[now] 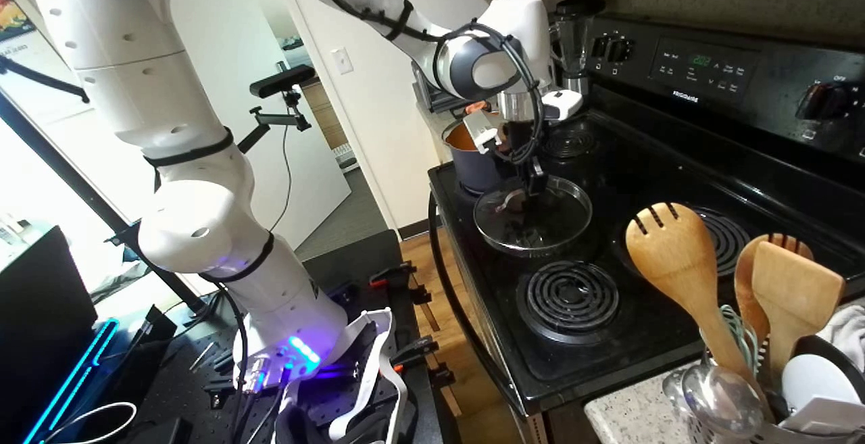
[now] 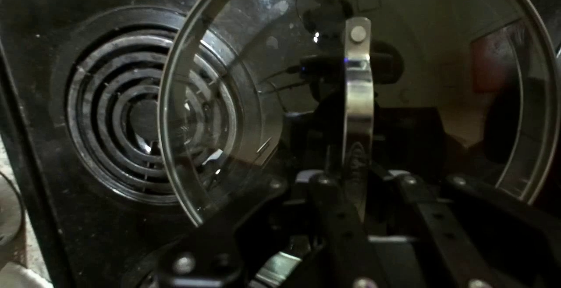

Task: Cover the pot with the lid

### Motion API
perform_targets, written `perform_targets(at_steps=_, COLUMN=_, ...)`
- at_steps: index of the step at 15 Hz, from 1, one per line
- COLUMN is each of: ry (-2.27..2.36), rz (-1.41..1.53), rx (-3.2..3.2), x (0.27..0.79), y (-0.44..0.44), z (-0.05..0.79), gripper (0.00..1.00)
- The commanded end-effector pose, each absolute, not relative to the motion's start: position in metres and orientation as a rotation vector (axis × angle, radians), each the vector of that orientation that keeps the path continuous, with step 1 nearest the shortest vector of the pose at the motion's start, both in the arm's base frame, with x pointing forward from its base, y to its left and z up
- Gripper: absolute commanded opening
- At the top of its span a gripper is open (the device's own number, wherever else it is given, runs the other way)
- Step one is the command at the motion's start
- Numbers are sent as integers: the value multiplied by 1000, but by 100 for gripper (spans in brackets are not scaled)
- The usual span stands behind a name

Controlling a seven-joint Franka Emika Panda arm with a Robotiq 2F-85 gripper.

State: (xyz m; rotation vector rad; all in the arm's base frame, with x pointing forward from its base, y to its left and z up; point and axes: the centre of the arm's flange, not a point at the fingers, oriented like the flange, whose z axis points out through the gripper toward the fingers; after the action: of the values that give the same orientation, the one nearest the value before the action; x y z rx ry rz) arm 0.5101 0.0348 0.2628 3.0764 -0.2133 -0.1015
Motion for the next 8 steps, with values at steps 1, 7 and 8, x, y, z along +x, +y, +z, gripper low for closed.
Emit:
perform_targets(at_steps=1, ry=-209, rz=-85, rx=3054, x=490, y=27, z=302, gripper=2)
perform_targets(at_steps=7, ry=-189, rz=-77, rx=3027, x=478, y=25, z=333, gripper=2)
perform_targets(at_steps=8, ry=-185, rz=-69, rx=3022, x=476, y=26, z=339, gripper=2)
